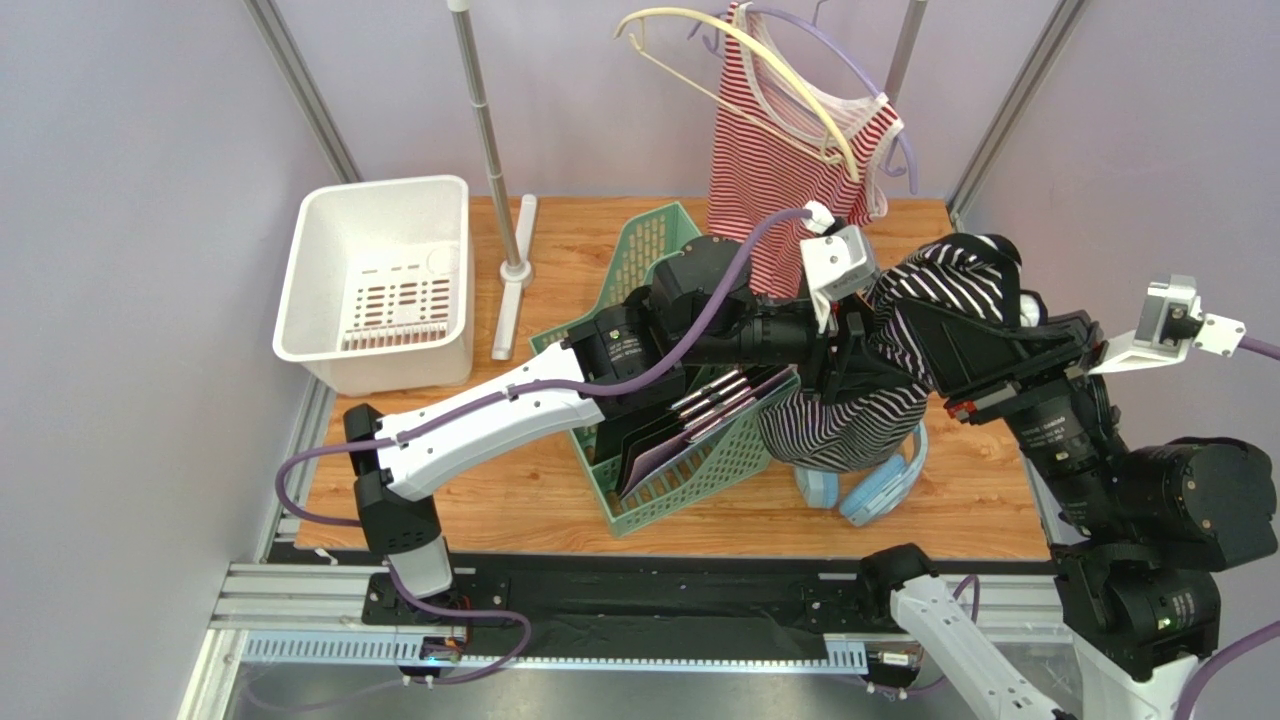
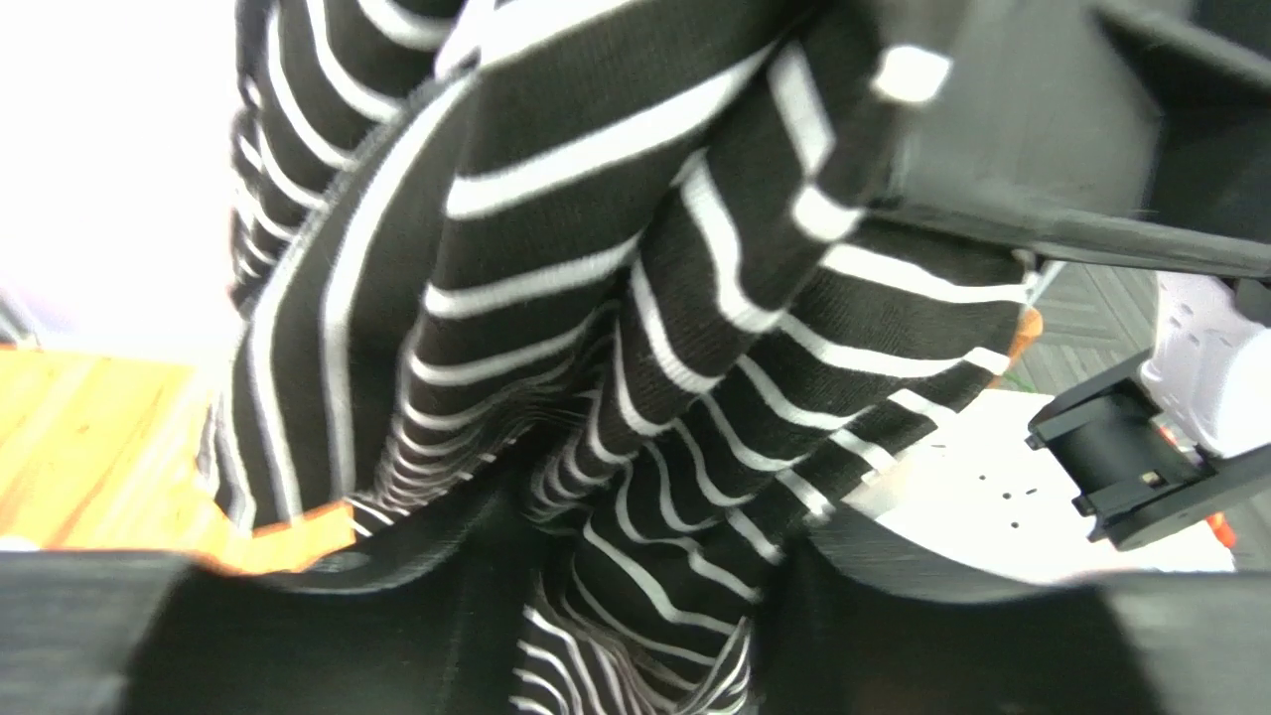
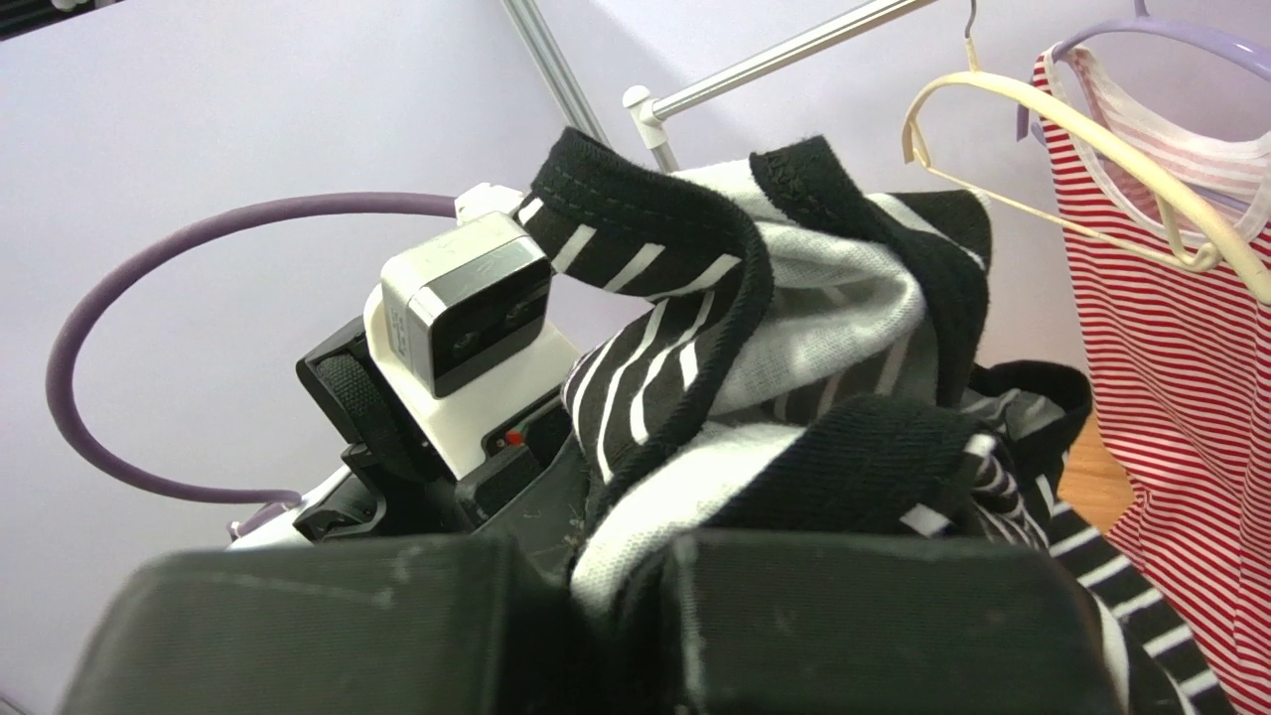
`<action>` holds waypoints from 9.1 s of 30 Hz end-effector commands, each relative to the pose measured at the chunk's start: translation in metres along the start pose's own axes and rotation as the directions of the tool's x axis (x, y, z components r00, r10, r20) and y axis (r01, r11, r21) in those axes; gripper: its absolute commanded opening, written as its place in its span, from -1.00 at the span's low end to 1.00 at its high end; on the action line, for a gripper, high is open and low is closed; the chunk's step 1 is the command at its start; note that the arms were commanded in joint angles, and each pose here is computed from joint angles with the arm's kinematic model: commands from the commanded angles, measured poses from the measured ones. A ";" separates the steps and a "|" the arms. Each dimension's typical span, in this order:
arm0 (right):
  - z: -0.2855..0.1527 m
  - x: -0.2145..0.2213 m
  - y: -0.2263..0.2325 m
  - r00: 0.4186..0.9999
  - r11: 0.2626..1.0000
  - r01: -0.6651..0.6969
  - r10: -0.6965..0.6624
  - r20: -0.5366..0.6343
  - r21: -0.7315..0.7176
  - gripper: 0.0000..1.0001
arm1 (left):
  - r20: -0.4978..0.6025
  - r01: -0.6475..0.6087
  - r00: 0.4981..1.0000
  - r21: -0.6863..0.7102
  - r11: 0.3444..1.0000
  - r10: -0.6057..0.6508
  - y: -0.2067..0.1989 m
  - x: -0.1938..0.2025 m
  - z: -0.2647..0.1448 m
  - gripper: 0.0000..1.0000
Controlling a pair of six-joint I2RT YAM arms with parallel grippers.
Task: Remove the tank top from the hanger
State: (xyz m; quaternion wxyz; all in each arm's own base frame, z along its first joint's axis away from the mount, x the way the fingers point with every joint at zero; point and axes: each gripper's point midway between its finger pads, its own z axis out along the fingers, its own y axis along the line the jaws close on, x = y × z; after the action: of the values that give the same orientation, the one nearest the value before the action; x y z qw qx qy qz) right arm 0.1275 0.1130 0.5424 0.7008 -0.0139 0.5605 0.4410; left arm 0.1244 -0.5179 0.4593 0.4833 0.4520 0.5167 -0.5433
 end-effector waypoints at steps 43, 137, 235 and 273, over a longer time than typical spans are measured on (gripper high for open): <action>-0.002 0.056 -0.068 0.979 0.973 0.172 -0.152 -0.137 0.153 0.75 | 0.168 0.163 0.975 -0.986 -0.042 -0.143 0.263 -0.042 -0.522 -1.00; 0.195 0.007 -0.297 0.865 0.798 0.491 -0.399 -0.303 0.350 0.43 | 0.055 0.366 0.926 -0.374 0.852 -0.374 0.022 0.082 -0.267 0.81; -0.018 -0.006 -0.085 0.929 0.845 0.371 -0.340 -0.148 0.386 -1.00 | 0.191 0.018 0.978 -0.477 0.879 0.083 0.142 -0.095 -0.057 0.71; -0.044 0.006 -0.026 0.925 0.902 0.376 -0.351 -0.145 0.211 -1.00 | 0.241 0.206 0.966 -0.520 0.829 -0.089 0.186 -0.068 -0.057 0.04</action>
State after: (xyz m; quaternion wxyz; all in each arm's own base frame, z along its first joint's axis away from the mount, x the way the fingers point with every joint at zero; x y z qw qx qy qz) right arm 0.1177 0.0736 0.4837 0.7039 -0.0353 0.6729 0.2247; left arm 0.3196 -0.4513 0.5021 0.6170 0.1957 0.6302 -0.4288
